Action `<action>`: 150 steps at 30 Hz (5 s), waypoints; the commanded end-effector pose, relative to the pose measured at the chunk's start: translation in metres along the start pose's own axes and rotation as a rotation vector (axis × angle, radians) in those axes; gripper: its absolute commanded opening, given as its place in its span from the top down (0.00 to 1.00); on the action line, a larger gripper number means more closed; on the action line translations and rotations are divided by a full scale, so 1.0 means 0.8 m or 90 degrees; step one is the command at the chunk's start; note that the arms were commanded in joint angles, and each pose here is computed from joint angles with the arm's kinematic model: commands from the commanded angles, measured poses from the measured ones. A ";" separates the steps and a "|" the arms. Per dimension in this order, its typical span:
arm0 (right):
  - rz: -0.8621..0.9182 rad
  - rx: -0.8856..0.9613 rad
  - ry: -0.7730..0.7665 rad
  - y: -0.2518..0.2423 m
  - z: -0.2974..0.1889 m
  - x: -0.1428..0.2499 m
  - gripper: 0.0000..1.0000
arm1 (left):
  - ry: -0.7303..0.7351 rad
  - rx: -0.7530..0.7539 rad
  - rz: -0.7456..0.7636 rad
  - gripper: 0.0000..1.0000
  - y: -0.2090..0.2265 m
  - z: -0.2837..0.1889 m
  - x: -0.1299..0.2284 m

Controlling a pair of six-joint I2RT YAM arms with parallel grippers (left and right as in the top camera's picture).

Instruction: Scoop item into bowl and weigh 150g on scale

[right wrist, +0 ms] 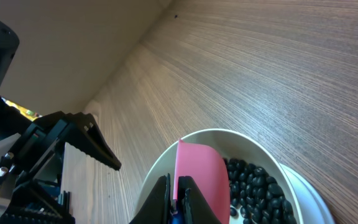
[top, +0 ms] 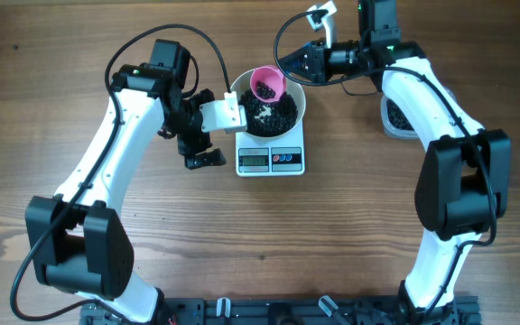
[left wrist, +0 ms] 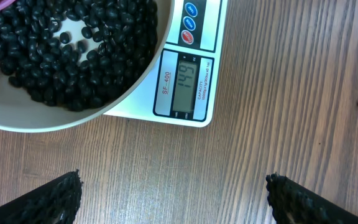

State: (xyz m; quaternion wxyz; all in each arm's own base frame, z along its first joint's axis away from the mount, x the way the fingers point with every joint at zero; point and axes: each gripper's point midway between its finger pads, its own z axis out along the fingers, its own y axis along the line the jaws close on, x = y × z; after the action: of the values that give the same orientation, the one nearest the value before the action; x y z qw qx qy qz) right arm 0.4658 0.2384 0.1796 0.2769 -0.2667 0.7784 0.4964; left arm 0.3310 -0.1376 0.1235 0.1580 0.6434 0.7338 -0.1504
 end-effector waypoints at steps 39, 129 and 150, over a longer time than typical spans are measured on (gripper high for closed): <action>0.038 0.040 0.012 -0.022 0.005 0.012 0.96 | -0.012 0.010 0.008 0.00 -0.003 0.003 -0.001; 0.106 -0.213 -0.056 0.037 -0.062 -0.045 0.96 | -0.012 0.010 0.008 0.00 -0.003 0.003 -0.001; 0.272 -0.133 -0.125 -0.039 -0.157 -0.041 0.96 | -0.012 0.010 0.008 0.00 -0.003 0.003 -0.001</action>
State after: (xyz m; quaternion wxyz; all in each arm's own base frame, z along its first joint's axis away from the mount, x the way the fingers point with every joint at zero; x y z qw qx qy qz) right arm 0.4846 0.1439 0.2338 0.2161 -0.1080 0.7300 0.6394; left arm 0.3310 -0.1376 0.1235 0.1580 0.6434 0.7338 -0.1504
